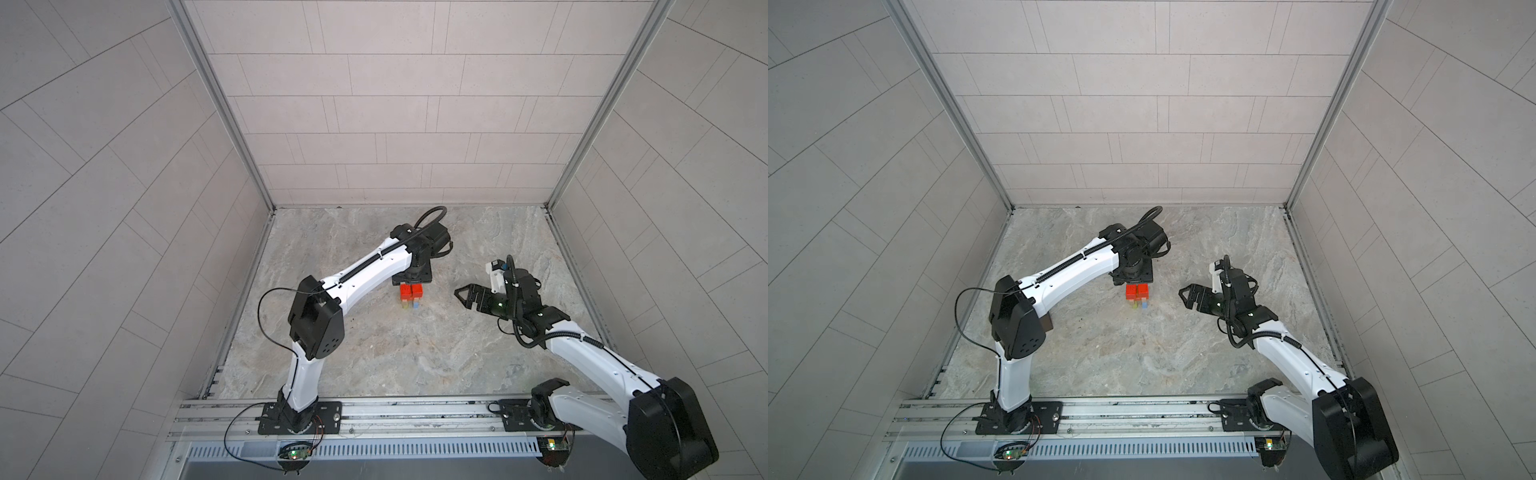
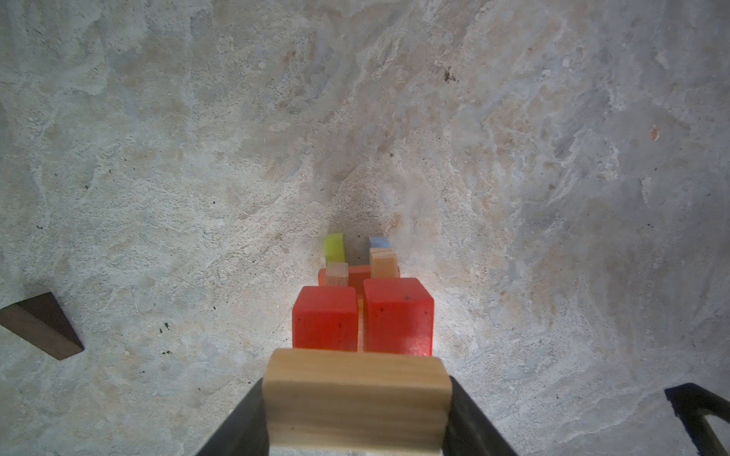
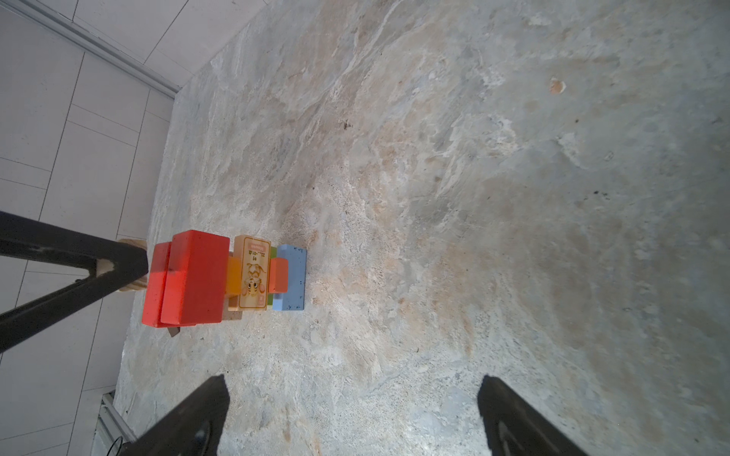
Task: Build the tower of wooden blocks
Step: 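Lower the light wooden block onto the two red blocks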
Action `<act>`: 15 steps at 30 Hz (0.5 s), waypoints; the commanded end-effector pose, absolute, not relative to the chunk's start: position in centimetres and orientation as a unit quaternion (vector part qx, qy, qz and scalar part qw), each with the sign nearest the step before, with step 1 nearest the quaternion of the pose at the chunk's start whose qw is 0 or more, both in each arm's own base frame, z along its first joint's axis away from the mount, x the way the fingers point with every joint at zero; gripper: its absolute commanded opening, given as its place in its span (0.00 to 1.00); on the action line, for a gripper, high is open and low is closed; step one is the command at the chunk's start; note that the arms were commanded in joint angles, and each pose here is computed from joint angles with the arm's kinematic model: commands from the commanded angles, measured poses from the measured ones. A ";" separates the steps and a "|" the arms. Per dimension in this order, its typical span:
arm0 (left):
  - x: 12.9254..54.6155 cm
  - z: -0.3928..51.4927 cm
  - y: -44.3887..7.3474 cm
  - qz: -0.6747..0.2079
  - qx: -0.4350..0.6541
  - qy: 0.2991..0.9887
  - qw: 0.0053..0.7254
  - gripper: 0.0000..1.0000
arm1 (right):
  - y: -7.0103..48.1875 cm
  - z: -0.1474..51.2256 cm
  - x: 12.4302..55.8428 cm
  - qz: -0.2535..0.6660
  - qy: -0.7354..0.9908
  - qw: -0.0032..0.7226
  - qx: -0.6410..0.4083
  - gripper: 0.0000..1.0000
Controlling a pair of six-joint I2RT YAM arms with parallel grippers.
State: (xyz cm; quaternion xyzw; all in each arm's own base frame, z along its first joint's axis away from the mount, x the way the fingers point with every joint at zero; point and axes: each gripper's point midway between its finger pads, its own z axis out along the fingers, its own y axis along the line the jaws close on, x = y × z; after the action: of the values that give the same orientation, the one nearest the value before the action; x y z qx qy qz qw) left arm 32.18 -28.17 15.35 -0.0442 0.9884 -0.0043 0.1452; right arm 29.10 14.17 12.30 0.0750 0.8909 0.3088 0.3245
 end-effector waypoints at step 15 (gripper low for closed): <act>32.0 13.9 -27.9 0.012 -0.038 0.990 0.132 0.65 | 14.4 12.7 29.1 0.320 0.885 0.331 0.072 1.00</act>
State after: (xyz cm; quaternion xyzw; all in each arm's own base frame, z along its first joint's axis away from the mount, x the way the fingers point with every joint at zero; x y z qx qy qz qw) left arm 32.26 -28.50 14.67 -0.0433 0.9892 -0.0058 0.1399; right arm 29.08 14.32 12.42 0.0723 0.8897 0.3132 0.3243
